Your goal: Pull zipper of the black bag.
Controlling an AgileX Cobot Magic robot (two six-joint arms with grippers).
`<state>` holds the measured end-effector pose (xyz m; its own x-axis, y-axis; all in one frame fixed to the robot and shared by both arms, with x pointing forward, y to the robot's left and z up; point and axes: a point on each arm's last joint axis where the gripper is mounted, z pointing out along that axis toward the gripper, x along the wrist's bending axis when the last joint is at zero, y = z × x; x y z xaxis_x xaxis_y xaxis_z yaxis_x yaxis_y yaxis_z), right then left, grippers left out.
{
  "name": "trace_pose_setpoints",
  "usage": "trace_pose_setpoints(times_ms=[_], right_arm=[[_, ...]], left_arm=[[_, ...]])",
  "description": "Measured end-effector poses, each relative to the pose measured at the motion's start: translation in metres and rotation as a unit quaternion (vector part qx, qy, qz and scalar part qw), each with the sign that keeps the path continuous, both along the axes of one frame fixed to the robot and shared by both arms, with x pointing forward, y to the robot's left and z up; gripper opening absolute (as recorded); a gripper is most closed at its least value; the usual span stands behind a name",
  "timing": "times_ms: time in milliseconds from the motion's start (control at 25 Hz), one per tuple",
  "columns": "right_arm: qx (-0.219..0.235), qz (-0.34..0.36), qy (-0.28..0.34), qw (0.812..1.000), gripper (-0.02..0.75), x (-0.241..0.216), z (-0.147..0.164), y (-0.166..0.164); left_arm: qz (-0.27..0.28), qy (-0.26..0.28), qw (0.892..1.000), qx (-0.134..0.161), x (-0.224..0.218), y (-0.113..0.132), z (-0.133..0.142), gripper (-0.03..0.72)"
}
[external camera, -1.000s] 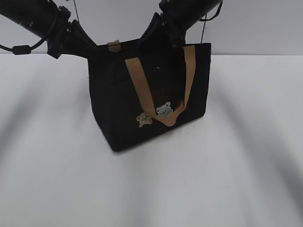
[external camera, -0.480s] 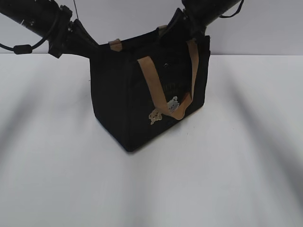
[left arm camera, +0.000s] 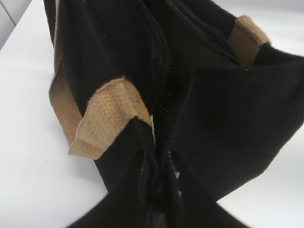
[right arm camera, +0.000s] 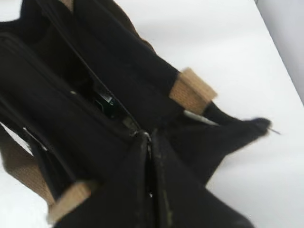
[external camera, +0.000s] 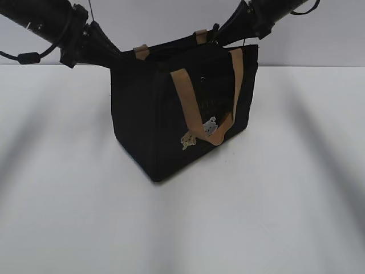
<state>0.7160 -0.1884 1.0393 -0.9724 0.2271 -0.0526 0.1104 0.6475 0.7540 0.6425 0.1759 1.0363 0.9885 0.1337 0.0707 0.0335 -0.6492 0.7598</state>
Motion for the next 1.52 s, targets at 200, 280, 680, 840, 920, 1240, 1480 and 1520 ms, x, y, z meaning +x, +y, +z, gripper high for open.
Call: trace_pose_setpoints(times_ms=[200,280,680,840,920,1240,1480,1520], right_arm=[[-0.006,-0.031,0.004,0.999,-0.015,0.005,-0.001,-0.021],[-0.005,-0.033,0.005,0.999,-0.015,0.005,-0.001,-0.022],[0.019,-0.047,-0.008,0.999,0.123,0.004,0.014,-0.028],[0.024,-0.066,-0.021,0.997,0.371,-0.003,0.039,-0.034],[0.032,-0.081,-0.014,0.996,0.422,-0.007,0.048,-0.034],[0.069,-0.184,0.065,0.978,0.445,-0.023,0.083,-0.036],[-0.025,-0.284,0.067,0.956,0.447,-0.037,0.099,-0.056],[-0.047,-0.307,0.06,0.949,0.447,-0.041,0.105,-0.061]], left_arm=[[-0.001,0.0,1.0,0.002,0.0,0.0,0.0,0.042],[-0.001,0.0,1.0,0.002,0.0,0.0,0.0,0.042],[0.027,0.017,0.999,0.0,0.002,0.002,0.0,0.042],[0.055,0.036,0.998,-0.003,0.003,0.003,0.0,0.105],[0.076,0.056,0.995,-0.008,0.003,0.003,0.001,0.212],[0.21,0.09,0.973,-0.022,-0.01,0.013,0.047,0.473],[0.418,0.089,0.903,0.041,-0.028,0.046,0.085,0.481],[0.454,0.094,0.885,0.048,-0.032,0.052,0.089,0.481]])
